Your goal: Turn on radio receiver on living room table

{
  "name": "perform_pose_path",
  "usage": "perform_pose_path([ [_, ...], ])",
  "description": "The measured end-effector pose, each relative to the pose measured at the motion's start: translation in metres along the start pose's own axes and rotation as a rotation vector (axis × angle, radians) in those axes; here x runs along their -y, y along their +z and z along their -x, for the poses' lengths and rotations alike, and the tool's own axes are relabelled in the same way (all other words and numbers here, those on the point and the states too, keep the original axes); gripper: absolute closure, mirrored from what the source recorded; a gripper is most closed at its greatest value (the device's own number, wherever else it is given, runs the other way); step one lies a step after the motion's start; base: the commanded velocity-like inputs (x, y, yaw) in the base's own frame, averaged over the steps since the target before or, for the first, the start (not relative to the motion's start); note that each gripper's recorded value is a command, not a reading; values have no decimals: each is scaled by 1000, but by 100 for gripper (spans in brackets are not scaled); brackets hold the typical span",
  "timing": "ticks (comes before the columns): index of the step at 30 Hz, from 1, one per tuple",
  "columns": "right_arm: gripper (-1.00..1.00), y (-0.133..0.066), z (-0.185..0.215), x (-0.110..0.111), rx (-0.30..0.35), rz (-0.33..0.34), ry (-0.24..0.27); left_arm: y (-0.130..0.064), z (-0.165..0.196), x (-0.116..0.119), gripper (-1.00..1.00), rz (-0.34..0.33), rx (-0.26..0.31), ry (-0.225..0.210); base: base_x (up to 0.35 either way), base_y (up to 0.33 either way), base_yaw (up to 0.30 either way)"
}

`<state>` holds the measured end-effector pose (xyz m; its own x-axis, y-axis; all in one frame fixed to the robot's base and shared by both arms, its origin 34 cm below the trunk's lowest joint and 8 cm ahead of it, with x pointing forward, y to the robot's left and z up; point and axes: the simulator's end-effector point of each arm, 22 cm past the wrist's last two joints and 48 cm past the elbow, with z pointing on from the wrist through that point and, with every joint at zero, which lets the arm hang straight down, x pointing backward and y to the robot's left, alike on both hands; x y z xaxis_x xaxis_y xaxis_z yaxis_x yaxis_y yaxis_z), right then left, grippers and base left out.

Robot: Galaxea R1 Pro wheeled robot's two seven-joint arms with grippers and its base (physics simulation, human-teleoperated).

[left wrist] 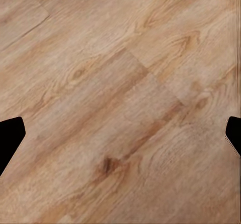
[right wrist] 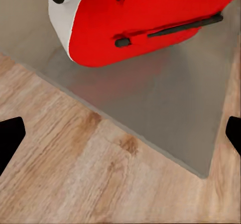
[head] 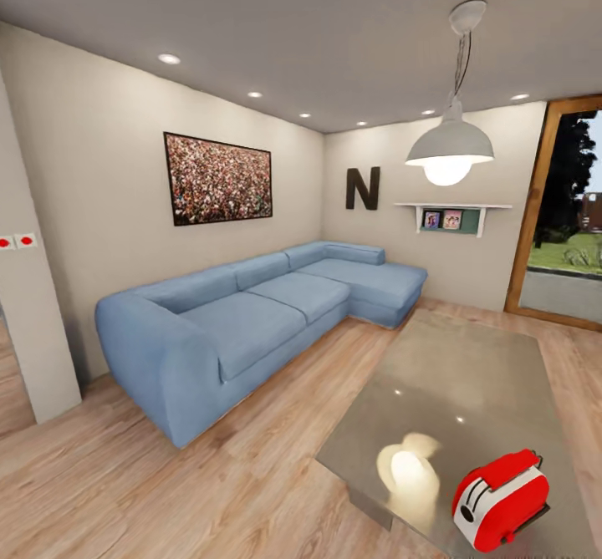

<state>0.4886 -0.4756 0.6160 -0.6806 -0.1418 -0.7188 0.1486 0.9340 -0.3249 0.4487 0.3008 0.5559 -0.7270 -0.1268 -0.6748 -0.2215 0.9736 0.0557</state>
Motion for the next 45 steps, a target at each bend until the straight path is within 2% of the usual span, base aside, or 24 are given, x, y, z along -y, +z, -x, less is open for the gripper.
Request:
perform_pose_path([
  [2,-100,0,0,20,-1,-63,26,0,0,0,-100,0,1,-1,14,13,-280],
  [3,-100,-1,-2,40,-6,-125,60,0,0,0,-100,0,1,-1,8,7,-280],
  [7,-100,-4,-5,73,-12,-217,133,0,1,0,-100,0,3,-1,3,3,-279],
  [12,-100,-7,-4,95,-4,-267,176,0,2,0,-100,-1,5,-1,0,0,-277],
  [13,-100,-9,-5,114,-4,-304,211,0,2,0,-100,-1,4,-1,0,0,-277],
  [14,-100,-10,-6,119,-5,-316,223,0,2,0,-100,-1,5,-1,0,0,-277],
  [21,-100,-14,-4,142,7,-357,272,-1,2,2,-100,-3,4,-3,14,15,-277],
  [23,-100,-14,-1,146,16,-360,284,-1,2,2,-100,-3,4,-3,135,134,-277],
  [26,-100,-10,7,134,34,-289,297,0,2,1,-100,-2,4,-2,223,205,-278],
  [28,-100,-8,8,129,38,-267,299,0,1,2,-100,-3,3,-2,245,222,-279],
  [45,-100,-8,9,125,39,-252,297,0,1,0,-100,-1,2,-1,186,266,-279],
])
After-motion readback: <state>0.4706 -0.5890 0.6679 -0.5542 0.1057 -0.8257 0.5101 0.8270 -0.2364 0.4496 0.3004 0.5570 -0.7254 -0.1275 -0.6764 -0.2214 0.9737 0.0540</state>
